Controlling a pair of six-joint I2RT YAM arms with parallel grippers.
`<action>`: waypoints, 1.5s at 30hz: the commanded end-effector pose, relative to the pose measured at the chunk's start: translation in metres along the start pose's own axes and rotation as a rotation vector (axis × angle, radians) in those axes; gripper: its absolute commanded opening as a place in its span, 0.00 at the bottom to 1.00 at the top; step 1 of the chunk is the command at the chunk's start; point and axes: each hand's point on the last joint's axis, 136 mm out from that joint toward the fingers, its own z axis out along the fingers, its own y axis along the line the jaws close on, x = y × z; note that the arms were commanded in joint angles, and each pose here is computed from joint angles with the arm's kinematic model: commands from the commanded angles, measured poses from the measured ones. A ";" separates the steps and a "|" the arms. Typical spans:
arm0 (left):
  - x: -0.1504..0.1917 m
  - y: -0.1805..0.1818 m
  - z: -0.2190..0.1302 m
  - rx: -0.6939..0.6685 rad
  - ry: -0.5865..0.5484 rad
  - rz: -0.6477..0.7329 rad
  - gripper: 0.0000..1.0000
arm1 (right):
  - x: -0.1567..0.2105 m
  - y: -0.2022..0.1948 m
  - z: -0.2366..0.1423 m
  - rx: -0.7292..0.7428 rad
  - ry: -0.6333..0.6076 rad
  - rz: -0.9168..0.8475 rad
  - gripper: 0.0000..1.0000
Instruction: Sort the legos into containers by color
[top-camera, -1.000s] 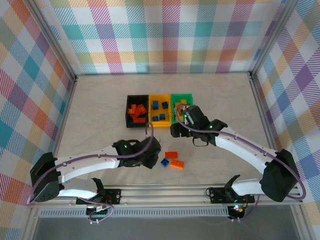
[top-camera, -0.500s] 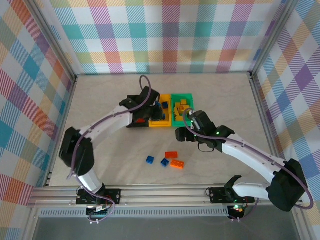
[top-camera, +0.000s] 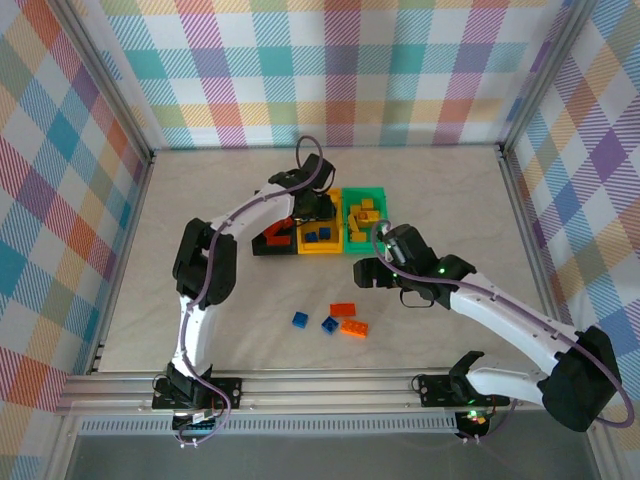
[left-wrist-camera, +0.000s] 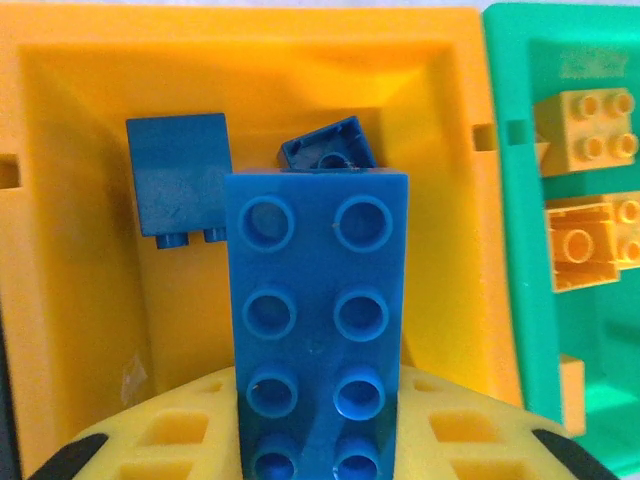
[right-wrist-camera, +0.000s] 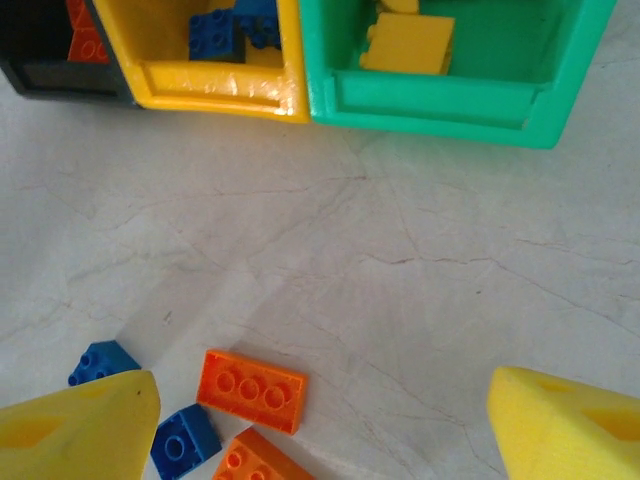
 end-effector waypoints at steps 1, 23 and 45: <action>-0.003 0.003 0.001 -0.019 0.024 -0.017 0.35 | 0.014 0.007 0.005 -0.047 0.091 -0.036 0.87; 0.037 -0.011 -0.130 0.258 -0.115 -0.048 0.90 | 0.147 0.007 0.017 -0.025 0.487 -0.188 0.72; 0.204 0.104 -0.143 0.133 -0.014 -0.189 0.95 | 0.105 0.072 0.103 -0.110 0.414 -0.286 0.38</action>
